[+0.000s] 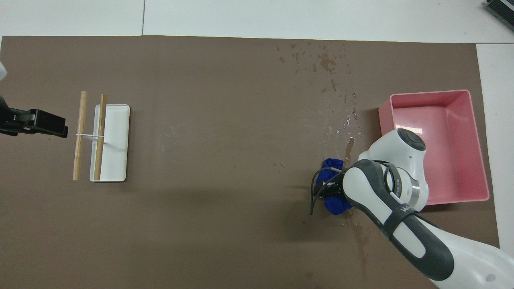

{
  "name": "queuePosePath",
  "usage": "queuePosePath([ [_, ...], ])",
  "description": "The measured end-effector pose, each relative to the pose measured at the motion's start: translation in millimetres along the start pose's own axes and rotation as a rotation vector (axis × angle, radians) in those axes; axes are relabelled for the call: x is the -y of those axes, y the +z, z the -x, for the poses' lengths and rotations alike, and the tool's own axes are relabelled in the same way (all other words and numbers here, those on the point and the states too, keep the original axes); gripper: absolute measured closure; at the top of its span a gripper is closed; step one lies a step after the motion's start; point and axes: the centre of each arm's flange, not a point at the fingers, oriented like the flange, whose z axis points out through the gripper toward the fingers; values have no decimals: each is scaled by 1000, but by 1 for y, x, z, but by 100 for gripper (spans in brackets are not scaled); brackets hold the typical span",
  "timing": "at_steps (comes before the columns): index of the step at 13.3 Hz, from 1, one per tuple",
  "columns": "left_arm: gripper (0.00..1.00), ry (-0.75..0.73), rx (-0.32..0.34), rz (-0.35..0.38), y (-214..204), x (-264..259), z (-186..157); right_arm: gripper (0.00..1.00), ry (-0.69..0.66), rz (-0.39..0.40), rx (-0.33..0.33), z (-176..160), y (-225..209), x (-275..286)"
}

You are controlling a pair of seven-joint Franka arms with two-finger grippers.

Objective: Wipe water with towel using both arms
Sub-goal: 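Drag the towel with the right gripper back toward the robot over the water, then wipe the towel with the right gripper across the wet area again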

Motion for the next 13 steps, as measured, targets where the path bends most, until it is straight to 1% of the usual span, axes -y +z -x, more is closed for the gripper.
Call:
queuePosePath([
  [4,0,0,0,0,0,0,0,100,11,5,26,7,5,-6],
  [5,0,0,0,0,0,0,0,100,7,13,25,8,5,-7],
  [6,0,0,0,0,0,0,0,100,-10,42,17,9,5,-8],
  [9,0,0,0,0,0,0,0,100,-111,185,-39,11,-1,-9],
  [11,0,0,0,0,0,0,0,100,-174,221,-72,11,-3,-9],
  [13,0,0,0,0,0,0,0,100,-255,264,-133,8,-8,-7],
])
